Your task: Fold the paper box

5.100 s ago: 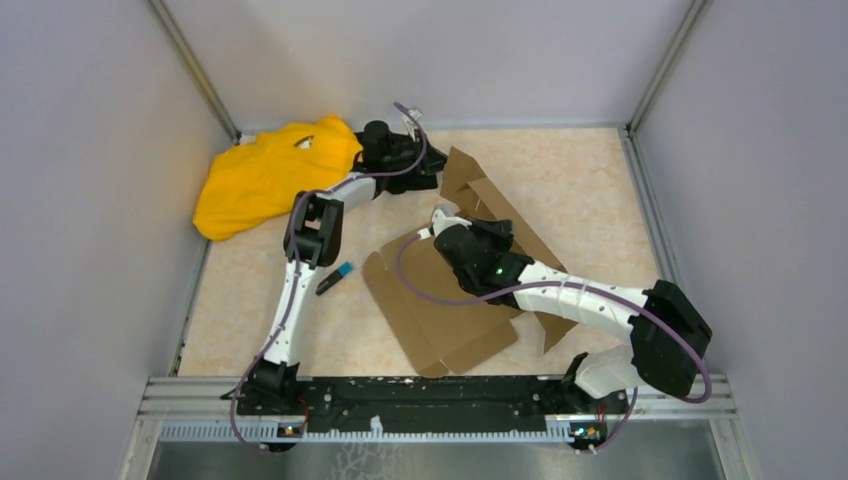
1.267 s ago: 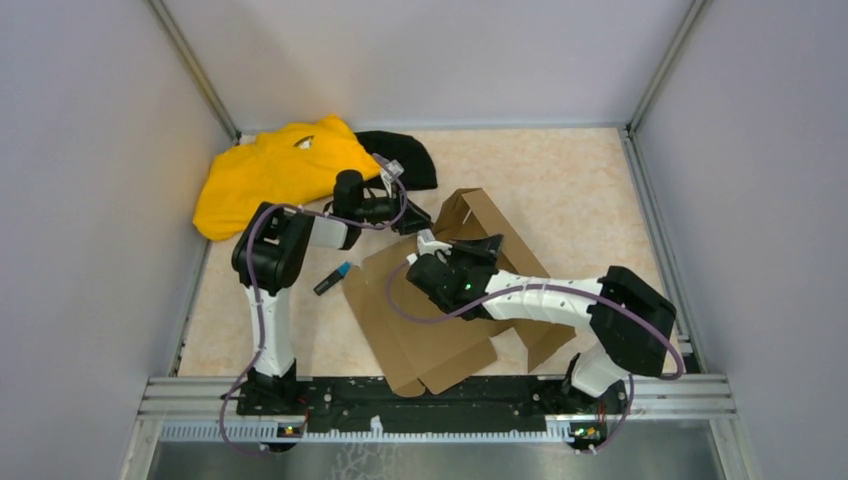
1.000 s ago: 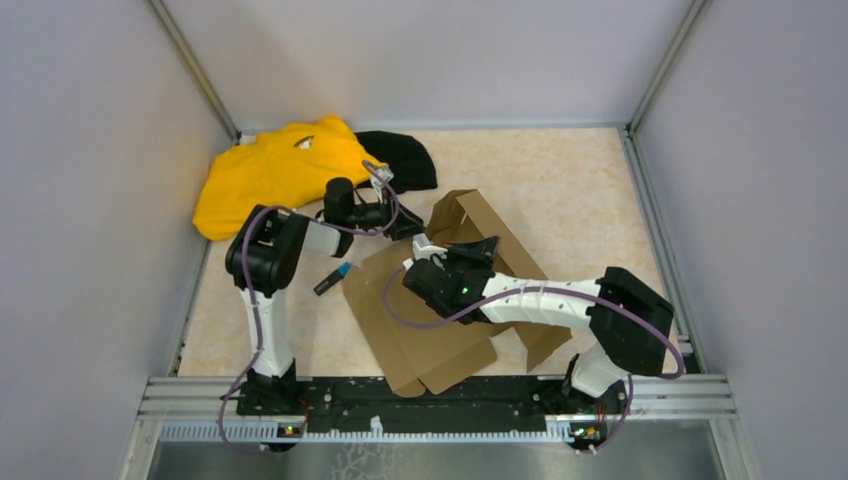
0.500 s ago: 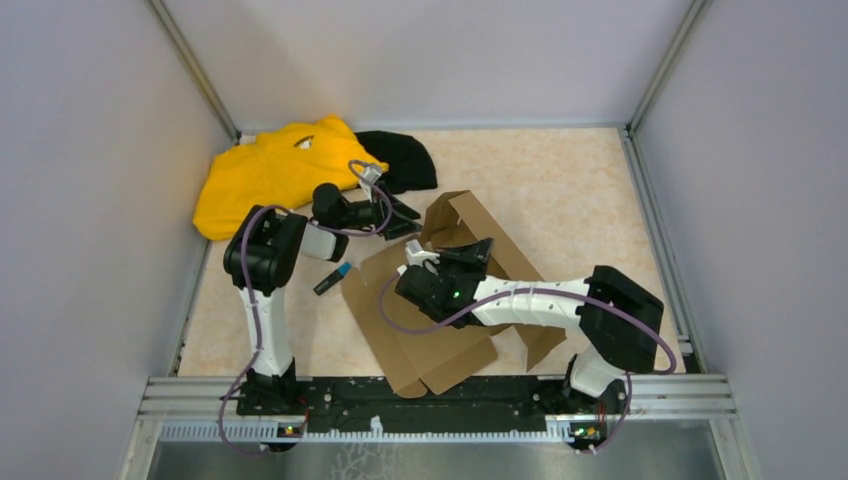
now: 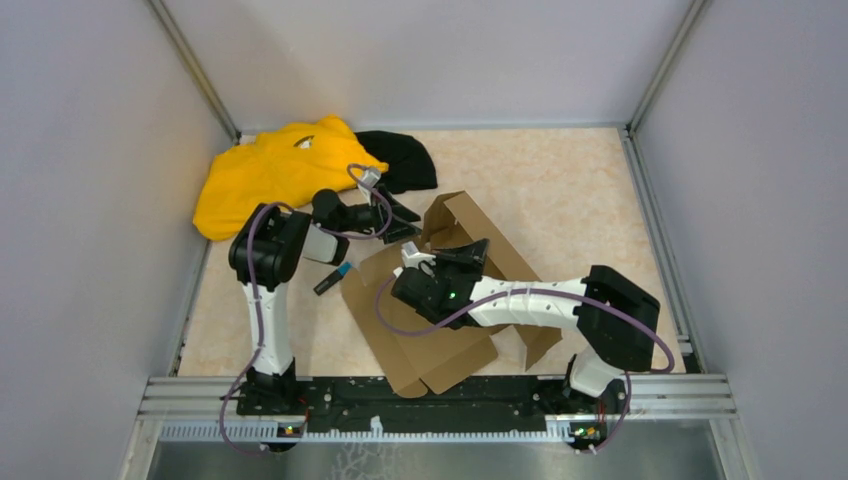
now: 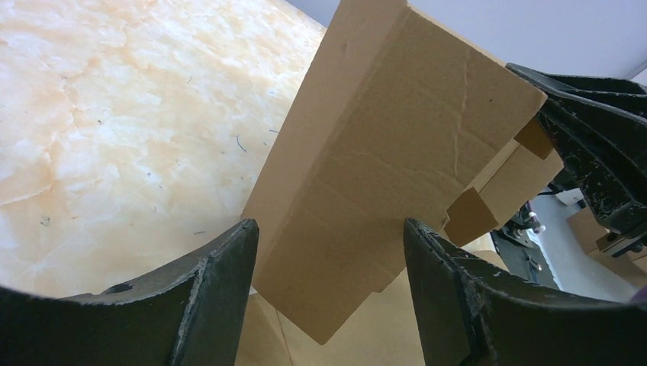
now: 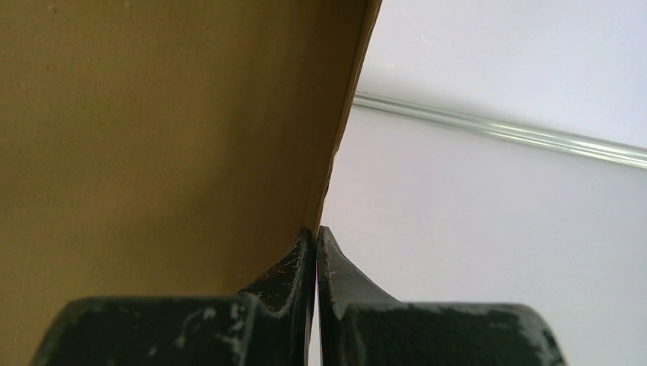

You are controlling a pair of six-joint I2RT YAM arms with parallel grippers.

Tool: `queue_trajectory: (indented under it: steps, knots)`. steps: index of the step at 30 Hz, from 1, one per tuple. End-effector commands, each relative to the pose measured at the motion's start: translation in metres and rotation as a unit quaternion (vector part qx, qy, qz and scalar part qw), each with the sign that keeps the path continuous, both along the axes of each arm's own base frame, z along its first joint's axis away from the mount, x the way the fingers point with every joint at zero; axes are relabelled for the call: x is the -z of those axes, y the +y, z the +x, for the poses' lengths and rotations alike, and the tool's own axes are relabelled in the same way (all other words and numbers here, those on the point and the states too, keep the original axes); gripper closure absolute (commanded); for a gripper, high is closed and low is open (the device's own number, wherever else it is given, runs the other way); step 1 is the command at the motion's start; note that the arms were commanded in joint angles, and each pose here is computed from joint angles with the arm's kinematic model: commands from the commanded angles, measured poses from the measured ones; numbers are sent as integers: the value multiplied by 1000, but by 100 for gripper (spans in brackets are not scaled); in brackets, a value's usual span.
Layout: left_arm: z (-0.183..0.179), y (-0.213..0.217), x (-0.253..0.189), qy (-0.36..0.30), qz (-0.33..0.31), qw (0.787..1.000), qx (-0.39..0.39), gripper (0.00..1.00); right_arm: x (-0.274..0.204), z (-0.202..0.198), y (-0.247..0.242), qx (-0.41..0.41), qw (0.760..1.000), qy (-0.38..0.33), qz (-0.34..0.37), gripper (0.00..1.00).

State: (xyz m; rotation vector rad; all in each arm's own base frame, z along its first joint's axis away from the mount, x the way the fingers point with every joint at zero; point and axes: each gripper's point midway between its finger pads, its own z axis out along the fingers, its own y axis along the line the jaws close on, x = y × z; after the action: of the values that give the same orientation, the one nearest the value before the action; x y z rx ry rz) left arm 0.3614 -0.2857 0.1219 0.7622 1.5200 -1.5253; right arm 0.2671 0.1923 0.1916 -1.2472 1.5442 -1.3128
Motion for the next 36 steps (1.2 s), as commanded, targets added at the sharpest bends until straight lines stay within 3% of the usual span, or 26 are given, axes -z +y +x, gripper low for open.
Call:
queue_trajectory:
  steps: [1, 13, 17, 36]
  knots:
    - [-6, -3, 4, -18, -4, 1000, 10, 24, 1, -2, 16, -21, 999, 17, 19, 100]
    - [-14, -13, 11, -33, 16, 999, -8, 21, 3, -5, 21, -34, 998, 32, 45, 100]
    - [-13, -22, 14, -40, 27, 999, -11, 15, 4, -6, 21, -34, 998, 36, 47, 100]
    - [15, -43, 6, -90, 44, 992, -70, 16, 15, -7, 23, -46, 997, 52, 47, 100]
